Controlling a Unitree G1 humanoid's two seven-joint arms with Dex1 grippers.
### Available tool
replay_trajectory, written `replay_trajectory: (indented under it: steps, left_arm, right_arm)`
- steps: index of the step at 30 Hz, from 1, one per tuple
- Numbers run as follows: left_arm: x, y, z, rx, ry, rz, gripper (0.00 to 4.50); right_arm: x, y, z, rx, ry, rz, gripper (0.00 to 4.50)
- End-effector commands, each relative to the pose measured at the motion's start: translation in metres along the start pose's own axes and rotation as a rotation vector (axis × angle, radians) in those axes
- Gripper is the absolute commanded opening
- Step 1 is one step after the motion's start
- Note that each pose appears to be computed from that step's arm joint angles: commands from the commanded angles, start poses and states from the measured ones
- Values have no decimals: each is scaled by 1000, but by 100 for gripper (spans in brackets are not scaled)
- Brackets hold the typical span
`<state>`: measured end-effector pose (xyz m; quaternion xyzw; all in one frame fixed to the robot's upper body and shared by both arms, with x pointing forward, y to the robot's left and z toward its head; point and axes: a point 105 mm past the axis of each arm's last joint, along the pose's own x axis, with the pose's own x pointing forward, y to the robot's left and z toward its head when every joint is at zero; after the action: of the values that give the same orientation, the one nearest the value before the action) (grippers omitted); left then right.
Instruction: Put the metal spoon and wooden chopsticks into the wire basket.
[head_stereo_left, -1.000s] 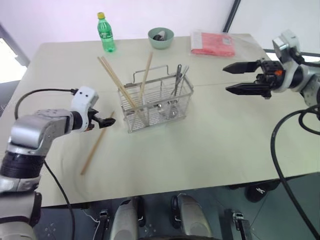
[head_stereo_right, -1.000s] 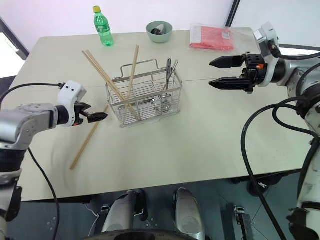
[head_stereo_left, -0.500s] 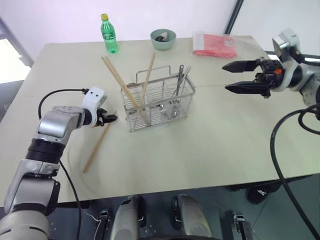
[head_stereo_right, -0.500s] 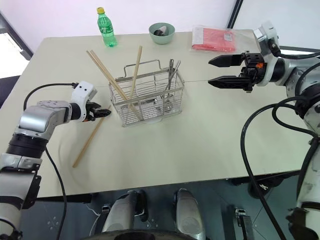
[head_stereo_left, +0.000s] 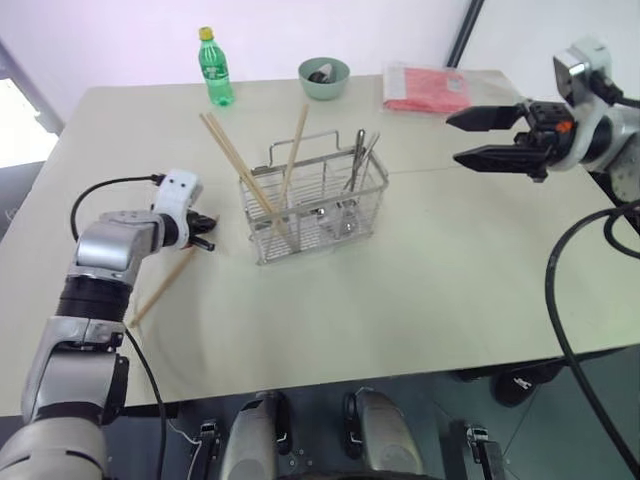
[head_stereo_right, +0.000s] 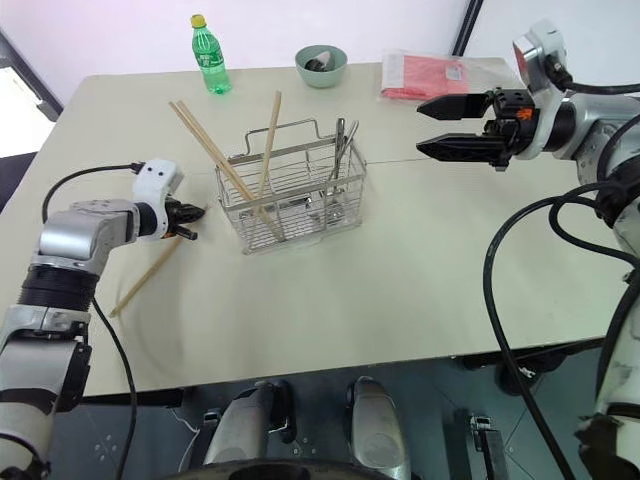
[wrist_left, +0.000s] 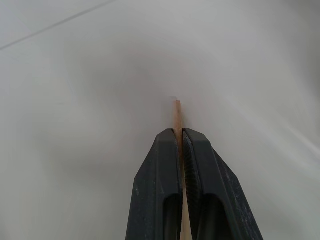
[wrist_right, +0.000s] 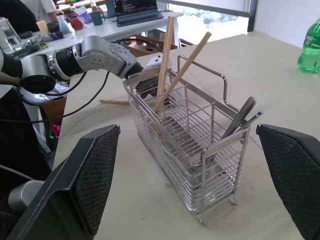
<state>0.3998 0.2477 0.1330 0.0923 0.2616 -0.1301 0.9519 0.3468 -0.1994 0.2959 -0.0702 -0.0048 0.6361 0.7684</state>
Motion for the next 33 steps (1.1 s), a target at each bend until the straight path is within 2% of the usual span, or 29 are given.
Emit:
replay_trajectory:
  steps: [1, 2, 4, 10, 12, 16, 23, 26, 33]
  left_arm:
    - [-15, 30, 21, -37, -92, 134, 6]
    - [-19, 39, 27, -53, -126, 171, 6]
    - [-40, 62, 58, -145, -315, 257, 6]
    - [-93, 83, 115, -383, -747, 254, 6]
    - [-108, 84, 125, -420, -841, 227, 6]
    - [-150, 53, 166, -461, -1044, -64, 6]
    - [-189, 0, 212, -417, -1157, -344, 6]
    - [-194, -28, 226, -360, -1162, -434, 6]
    - [-186, -64, 242, -310, -1164, -523, 6]
  right_arm:
    - [1, 3, 19, -40, -52, 13, 450]
    - [0, 3, 19, -42, -52, 10, 450]
    - [-3, 3, 24, -35, -60, 1, 450]
    - [-4, 4, 35, 3, -71, 0, 450]
    - [-3, 4, 35, 9, -68, 2, 450]
    - [-3, 4, 36, 17, -68, 2, 450]
    - [-6, 4, 35, 25, -68, -5, 450]
    - [-7, 4, 36, 32, -75, -10, 450]
    - [-13, 5, 38, 49, -79, -26, 450]
